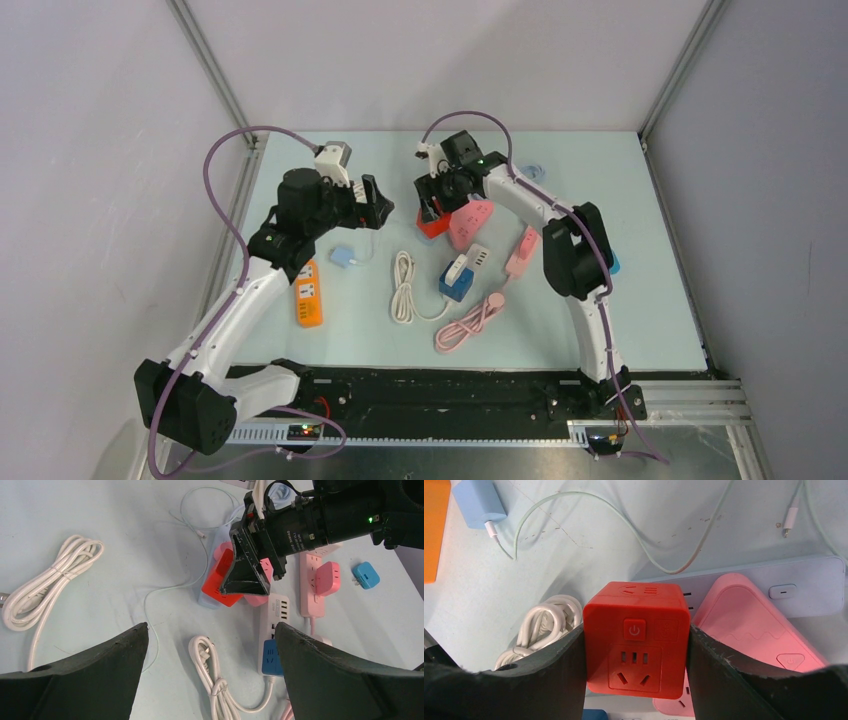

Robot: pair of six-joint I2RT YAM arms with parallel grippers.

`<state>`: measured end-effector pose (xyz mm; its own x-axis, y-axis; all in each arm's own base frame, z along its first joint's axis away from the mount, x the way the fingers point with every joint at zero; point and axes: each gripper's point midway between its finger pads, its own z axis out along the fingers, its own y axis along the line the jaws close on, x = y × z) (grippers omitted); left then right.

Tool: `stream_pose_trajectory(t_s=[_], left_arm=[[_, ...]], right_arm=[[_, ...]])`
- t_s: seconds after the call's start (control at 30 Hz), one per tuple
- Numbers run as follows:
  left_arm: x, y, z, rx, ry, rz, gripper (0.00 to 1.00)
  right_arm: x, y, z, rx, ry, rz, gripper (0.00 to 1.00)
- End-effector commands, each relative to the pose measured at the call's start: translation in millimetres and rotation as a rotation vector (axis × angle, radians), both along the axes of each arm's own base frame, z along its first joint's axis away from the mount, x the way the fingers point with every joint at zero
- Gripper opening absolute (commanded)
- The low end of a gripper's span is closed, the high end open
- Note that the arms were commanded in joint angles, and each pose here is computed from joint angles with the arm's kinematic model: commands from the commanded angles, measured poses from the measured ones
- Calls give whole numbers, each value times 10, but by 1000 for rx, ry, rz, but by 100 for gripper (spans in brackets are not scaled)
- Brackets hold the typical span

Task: Insert the plug
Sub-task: Insert the plug into the socket.

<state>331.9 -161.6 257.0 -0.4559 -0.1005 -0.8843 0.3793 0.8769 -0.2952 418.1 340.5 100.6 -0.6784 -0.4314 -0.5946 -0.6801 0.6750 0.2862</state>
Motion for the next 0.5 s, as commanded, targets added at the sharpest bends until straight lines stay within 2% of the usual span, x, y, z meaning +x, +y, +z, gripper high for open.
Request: stream_pose_trajectory(t_s=[0.0, 0.27, 0.47], left_arm=[[-1, -1, 96, -26, -31, -7, 100], [-12, 6, 88, -27, -30, -7, 100], [-17, 2, 80, -27, -28, -10, 100]], right_arm=[[185, 46, 74, -11, -88, -3, 10], [248, -104, -13, -92, -120, -30, 10], [283, -90, 4, -86, -128, -35, 10]])
